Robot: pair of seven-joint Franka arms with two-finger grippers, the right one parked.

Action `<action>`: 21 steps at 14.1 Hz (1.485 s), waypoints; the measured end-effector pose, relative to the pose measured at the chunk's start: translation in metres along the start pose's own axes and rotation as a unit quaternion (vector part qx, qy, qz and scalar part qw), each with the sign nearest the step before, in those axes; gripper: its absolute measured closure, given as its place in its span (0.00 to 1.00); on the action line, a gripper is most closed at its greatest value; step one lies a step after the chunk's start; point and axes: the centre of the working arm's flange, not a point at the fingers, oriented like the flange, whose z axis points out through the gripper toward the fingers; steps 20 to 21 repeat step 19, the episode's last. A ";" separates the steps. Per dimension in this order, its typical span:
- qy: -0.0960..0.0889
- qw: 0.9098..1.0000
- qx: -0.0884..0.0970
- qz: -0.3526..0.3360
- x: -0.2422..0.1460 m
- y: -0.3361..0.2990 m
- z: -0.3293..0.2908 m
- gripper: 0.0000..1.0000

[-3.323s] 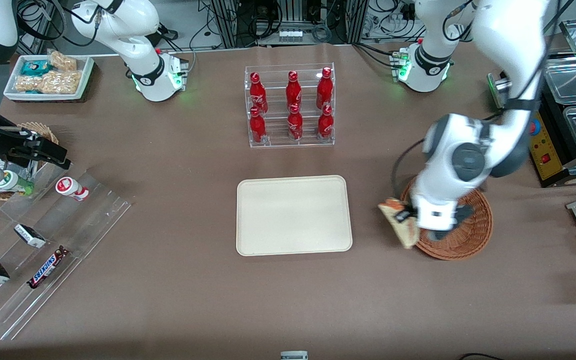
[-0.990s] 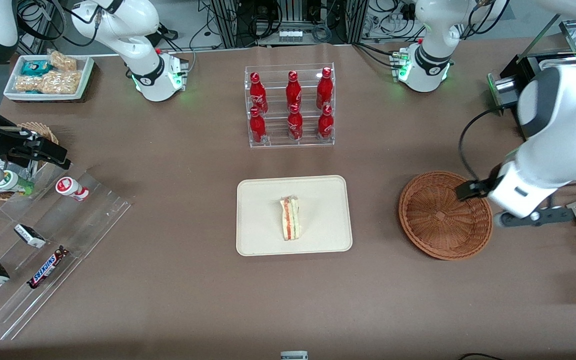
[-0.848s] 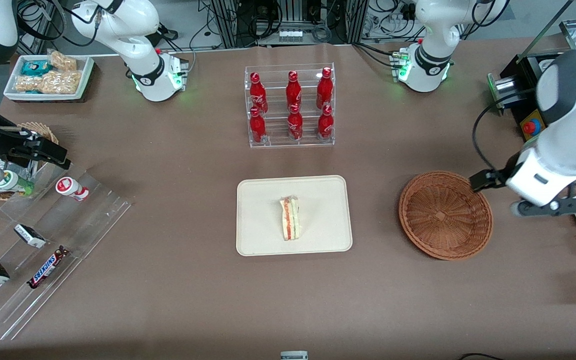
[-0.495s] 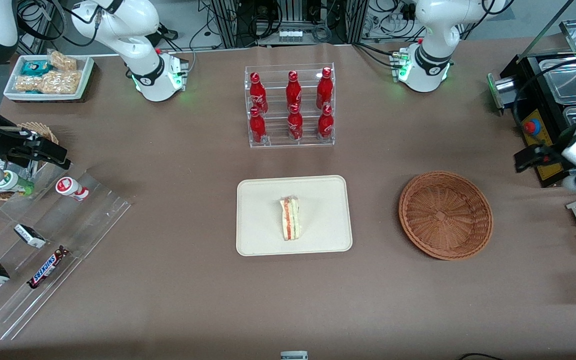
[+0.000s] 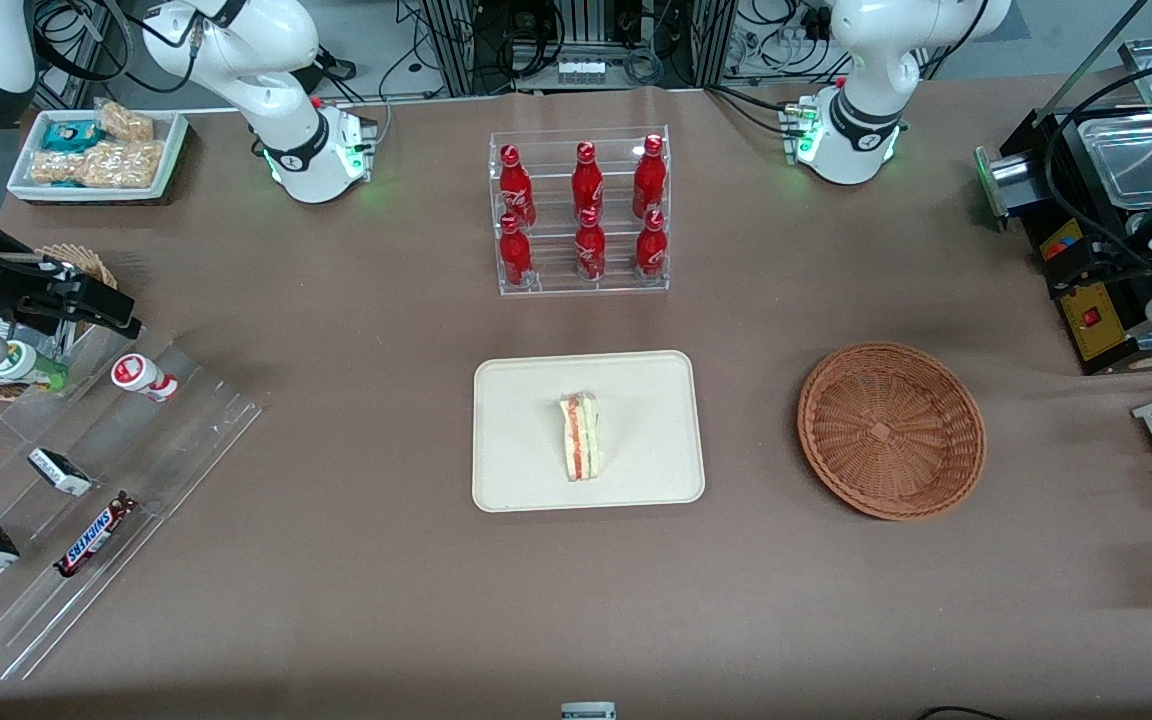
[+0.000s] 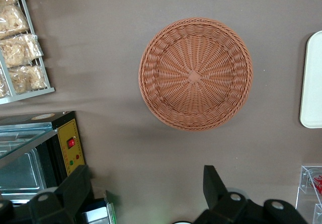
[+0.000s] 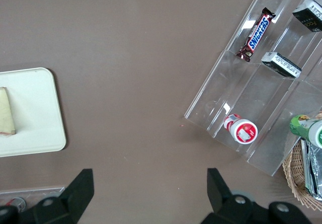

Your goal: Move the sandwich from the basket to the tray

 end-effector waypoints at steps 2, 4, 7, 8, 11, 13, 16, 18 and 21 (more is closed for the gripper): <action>0.005 1.000 -0.005 0.001 0.002 0.002 -0.001 0.00; 0.006 1.000 -0.006 0.003 0.007 0.003 0.001 0.00; 0.012 1.000 -0.006 0.003 0.013 0.002 -0.002 0.00; 0.015 1.000 -0.011 0.001 0.013 0.001 -0.006 0.00; -0.003 0.999 -0.043 0.007 0.002 0.012 -0.022 0.00; -0.008 0.998 -0.062 0.011 -0.005 0.017 -0.036 0.00; -0.002 0.997 -0.071 0.005 -0.004 0.011 -0.039 0.00; 0.002 0.997 -0.071 0.003 -0.002 0.009 -0.038 0.00; 0.001 0.997 -0.071 0.003 0.000 0.009 -0.036 0.00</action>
